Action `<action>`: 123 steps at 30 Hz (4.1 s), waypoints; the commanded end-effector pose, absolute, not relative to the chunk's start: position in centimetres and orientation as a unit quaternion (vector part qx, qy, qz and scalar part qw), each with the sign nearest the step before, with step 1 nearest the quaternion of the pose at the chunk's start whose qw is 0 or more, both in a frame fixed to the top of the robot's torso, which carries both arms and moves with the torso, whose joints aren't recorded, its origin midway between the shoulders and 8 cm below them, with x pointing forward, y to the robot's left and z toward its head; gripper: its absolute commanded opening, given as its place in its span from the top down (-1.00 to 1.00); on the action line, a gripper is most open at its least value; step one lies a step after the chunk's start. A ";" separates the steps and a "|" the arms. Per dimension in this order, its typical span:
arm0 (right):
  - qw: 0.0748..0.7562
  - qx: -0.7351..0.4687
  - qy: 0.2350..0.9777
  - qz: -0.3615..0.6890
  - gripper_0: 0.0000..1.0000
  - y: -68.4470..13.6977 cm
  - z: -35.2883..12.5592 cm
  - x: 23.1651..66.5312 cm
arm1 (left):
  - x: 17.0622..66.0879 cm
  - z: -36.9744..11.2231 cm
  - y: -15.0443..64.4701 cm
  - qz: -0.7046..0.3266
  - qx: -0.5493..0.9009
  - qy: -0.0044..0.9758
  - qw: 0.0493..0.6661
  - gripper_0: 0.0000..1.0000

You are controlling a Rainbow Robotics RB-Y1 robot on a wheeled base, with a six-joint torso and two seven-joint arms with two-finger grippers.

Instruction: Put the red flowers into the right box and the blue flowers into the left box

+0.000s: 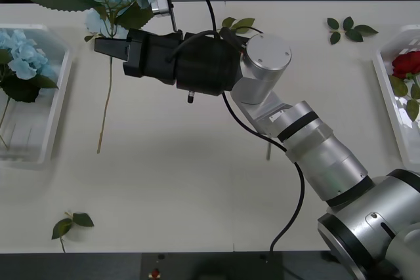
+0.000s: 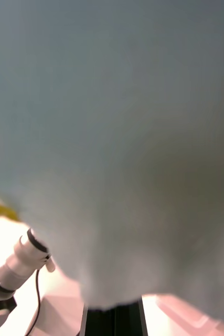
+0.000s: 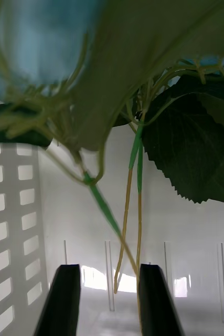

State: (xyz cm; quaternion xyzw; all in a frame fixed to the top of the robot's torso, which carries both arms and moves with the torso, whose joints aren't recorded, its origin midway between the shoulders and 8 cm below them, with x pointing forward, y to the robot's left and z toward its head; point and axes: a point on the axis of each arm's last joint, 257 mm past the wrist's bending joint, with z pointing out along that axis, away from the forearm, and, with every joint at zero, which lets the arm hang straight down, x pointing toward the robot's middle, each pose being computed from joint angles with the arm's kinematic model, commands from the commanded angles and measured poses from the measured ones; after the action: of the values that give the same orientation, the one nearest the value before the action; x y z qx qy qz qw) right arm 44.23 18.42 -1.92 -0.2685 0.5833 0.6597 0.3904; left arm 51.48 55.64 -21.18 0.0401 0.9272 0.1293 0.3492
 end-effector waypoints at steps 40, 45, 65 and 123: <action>0.409 -0.290 0.554 0.664 1.00 17.6 0.8 43.9 | 38.8 -8.5 27.8 -0.447 0.350 0.762 0.311 -1.00; 0.409 -0.291 0.555 0.664 1.00 17.6 0.8 43.9 | 37.7 -7.7 25.1 -0.487 0.373 0.733 0.293 -1.00; 0.409 -0.292 0.553 0.665 1.00 17.6 0.8 43.8 | 39.2 -7.9 16.1 -0.536 0.409 0.676 0.298 -1.00; 0.423 -0.291 0.555 0.655 -0.94 15.8 1.0 45.1 | 44.7 -5.9 25.3 -0.395 0.357 0.763 0.367 1.00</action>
State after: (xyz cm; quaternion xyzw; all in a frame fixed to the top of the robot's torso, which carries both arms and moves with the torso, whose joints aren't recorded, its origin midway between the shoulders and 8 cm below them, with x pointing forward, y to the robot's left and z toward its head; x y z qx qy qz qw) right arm 44.99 16.68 -0.04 -0.2633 0.5632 0.6701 0.4054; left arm 43.12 23.11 -8.46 0.3545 0.7520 -0.4412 0.3379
